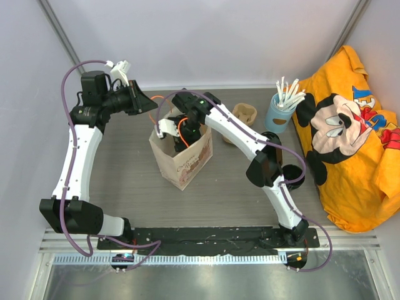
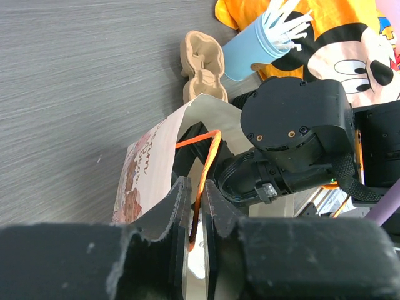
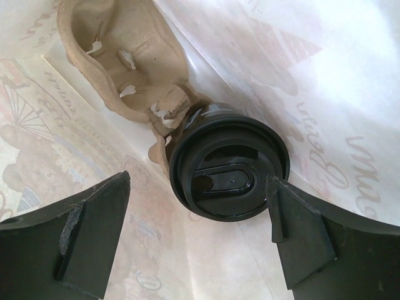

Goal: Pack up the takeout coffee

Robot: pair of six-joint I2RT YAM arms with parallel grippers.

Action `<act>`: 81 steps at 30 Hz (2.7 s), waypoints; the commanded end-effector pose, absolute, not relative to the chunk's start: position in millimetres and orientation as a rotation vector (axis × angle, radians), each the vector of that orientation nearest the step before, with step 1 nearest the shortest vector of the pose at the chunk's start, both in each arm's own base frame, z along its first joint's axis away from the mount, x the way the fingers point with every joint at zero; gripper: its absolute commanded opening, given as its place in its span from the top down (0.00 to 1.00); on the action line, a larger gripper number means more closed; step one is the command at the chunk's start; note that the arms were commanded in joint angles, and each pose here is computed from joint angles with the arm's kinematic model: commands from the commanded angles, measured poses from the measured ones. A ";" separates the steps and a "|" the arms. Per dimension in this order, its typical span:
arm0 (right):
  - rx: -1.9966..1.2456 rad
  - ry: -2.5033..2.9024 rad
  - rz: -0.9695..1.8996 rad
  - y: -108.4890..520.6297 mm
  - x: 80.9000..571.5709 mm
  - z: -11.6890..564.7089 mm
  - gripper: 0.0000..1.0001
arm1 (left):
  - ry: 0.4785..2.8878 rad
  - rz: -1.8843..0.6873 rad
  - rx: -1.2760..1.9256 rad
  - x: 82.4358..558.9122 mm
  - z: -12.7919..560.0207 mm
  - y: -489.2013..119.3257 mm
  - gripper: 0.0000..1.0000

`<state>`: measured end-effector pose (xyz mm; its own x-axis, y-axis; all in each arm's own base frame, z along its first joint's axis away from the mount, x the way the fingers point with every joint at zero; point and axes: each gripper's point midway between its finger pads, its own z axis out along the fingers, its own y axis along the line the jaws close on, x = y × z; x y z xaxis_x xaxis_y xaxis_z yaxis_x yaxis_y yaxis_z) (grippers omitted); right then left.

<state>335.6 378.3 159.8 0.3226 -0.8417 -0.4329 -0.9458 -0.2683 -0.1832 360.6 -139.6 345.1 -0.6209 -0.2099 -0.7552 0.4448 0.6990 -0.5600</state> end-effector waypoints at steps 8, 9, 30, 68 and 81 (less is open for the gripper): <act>-1.993 1.485 0.276 387.1 348.3 230.7 0.06 | 1.981 -0.953 0.215 358.8 364.4 -141.1 0.83; -1.978 1.482 0.270 388.5 350.5 232.0 0.06 | 1.981 -0.955 0.217 358.8 364.2 -141.3 0.83; -1.808 1.436 0.199 382.8 357.1 289.9 0.06 | 1.977 -0.959 0.217 357.7 365.0 -141.3 0.83; -1.020 1.606 0.178 254.4 423.4 424.8 0.01 | 1.925 -1.041 0.291 346.4 385.3 -151.9 0.22; -0.613 1.760 -0.054 110.5 427.7 427.1 0.02 | 1.870 -1.063 0.387 327.4 404.5 -156.8 0.00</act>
<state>429.8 165.9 399.8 -0.1396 -0.5159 -0.8452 -0.5472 0.7516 -0.3684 346.5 -152.9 369.9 -0.6071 -0.1836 -0.7731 0.5423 0.6155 -0.5720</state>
